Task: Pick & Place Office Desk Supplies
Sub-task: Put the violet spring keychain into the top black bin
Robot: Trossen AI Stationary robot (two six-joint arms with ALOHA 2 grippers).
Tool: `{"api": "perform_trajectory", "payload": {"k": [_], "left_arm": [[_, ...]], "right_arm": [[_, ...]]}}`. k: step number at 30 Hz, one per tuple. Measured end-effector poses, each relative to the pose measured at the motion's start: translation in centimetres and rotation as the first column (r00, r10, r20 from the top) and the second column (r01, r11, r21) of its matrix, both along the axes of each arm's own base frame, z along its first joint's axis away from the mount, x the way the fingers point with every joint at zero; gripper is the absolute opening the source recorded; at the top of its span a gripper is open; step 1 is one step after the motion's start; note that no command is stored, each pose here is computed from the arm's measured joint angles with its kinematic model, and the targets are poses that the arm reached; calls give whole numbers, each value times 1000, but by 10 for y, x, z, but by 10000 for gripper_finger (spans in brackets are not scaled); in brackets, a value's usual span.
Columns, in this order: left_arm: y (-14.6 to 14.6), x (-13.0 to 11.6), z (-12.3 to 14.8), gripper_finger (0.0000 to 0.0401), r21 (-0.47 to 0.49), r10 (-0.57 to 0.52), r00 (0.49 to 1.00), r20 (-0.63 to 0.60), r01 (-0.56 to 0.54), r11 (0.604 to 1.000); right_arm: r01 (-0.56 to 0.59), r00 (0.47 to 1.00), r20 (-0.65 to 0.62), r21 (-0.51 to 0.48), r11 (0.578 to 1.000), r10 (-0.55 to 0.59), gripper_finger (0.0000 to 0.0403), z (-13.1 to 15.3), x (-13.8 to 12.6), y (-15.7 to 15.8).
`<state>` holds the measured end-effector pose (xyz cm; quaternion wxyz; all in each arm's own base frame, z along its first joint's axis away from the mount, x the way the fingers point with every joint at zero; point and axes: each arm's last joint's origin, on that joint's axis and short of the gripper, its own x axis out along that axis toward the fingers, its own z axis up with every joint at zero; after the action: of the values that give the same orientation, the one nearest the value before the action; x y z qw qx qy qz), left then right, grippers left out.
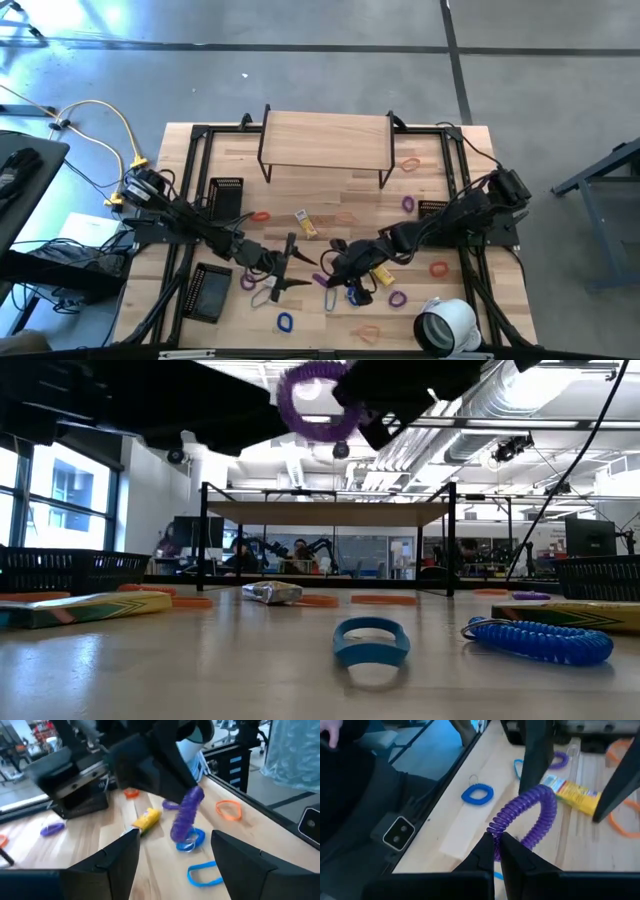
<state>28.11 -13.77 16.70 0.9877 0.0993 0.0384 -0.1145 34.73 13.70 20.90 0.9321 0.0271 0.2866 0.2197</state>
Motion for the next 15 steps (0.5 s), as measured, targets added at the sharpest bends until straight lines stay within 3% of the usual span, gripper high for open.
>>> {"api": "perform_trajectory", "payload": {"k": [15], "left_arm": [[2,5,3,238,7,14,999,36,-14,1000]], "right_arm": [[48,999,-2,3,999,-48,4,0,6,-16]]}}
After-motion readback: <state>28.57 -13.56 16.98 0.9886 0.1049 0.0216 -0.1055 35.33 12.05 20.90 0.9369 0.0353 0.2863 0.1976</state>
